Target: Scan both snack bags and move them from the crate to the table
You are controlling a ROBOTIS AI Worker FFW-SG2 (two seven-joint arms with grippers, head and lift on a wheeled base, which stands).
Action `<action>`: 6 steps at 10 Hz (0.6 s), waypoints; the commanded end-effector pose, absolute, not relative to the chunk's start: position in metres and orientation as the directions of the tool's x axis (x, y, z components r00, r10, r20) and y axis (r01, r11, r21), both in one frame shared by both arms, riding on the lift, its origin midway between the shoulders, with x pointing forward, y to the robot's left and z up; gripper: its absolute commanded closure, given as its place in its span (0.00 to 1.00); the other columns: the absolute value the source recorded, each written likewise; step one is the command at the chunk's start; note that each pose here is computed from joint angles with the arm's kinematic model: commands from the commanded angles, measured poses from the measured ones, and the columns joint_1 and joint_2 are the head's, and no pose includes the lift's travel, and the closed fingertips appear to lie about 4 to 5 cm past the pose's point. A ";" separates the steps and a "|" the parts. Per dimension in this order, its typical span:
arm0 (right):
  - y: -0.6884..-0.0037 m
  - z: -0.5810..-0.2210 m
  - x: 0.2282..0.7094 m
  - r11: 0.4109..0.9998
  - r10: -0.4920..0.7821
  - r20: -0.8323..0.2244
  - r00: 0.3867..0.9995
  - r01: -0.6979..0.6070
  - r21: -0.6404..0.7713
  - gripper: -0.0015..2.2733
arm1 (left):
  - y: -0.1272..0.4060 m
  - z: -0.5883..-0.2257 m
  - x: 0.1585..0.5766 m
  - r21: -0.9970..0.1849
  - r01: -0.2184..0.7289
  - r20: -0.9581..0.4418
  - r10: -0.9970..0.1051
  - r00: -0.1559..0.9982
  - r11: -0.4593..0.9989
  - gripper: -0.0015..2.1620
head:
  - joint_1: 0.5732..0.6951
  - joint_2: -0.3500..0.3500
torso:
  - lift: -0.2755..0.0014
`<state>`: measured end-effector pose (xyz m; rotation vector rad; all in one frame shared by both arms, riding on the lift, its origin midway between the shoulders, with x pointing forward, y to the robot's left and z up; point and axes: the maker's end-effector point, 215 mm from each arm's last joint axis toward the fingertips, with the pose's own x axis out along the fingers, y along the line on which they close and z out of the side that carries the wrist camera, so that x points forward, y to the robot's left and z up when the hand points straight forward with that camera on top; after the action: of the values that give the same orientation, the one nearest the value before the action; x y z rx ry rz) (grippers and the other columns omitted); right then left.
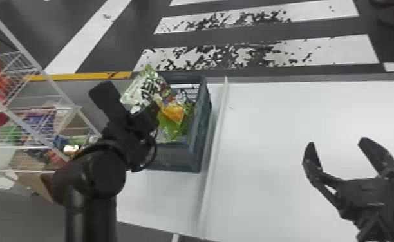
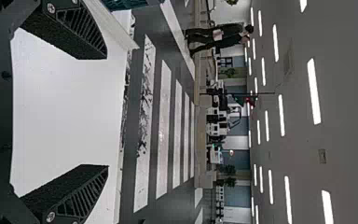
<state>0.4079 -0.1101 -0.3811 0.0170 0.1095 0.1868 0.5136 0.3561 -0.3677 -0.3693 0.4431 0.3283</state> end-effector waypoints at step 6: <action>-0.110 -0.381 0.408 0.983 0.186 -0.104 0.977 -0.184 0.027 0.04 | 0.289 -0.253 0.465 -0.463 -0.116 -0.262 -0.010 0.965 0.879 0.99 | 1.00 0.89 | 0.68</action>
<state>0.4078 -0.1104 -0.3813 0.0171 0.1073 0.1863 0.4690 0.3015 -0.2525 -0.4725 0.2486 0.0932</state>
